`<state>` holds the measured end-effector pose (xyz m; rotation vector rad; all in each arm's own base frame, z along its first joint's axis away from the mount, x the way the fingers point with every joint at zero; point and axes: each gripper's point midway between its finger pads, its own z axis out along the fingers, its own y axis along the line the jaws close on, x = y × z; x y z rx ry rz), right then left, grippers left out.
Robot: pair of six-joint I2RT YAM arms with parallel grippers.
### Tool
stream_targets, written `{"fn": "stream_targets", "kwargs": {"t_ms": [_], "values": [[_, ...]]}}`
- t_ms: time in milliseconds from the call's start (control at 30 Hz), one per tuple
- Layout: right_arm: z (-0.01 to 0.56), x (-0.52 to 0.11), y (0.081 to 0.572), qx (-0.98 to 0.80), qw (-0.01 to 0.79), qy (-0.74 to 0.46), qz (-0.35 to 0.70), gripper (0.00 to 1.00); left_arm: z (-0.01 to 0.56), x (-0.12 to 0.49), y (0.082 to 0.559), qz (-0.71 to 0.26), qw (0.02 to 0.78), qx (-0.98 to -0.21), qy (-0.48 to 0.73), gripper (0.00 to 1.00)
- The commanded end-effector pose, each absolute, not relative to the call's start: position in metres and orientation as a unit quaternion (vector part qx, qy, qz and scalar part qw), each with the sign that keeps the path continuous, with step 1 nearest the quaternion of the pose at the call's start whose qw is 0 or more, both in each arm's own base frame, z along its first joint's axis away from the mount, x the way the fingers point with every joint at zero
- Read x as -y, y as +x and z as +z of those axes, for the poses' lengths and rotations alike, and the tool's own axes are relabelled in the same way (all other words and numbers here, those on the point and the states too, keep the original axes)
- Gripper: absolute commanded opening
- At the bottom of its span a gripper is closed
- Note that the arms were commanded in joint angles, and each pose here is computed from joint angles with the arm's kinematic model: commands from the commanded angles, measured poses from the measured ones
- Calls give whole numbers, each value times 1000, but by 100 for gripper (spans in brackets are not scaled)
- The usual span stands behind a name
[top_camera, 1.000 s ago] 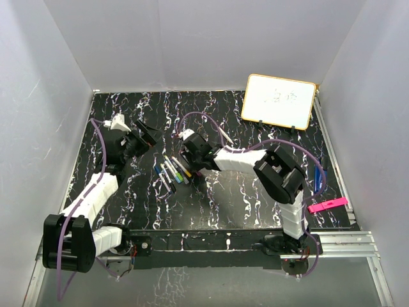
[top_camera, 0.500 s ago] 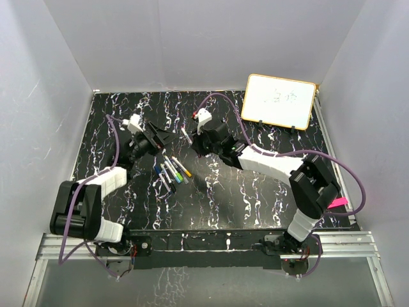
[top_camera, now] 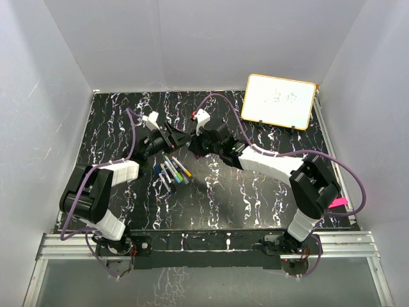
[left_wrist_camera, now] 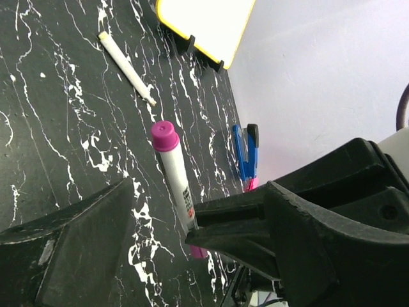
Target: Open the pen caps
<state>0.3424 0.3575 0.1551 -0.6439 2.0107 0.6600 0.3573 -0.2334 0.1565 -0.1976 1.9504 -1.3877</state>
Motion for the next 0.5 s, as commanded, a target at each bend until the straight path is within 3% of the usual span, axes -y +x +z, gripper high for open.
{"fn": "stream_targets", "kwargs": {"t_ms": [0,133,367,467], "values": [[186,-366,339,-783,475,-265,301,0,178,245,364,-557,382,-736,-50,78],[188,-365,337,-781,477,-266,304,0,175,250,365,-558,376,-738,-45,67],[184,-363,337,-787,471,-261,300,0,173,248,363,-556,380,-737,-52,27],[184,-363,337,-789,470,-259,299,0,171,248,362,-552,380,-740,-52,15]]}}
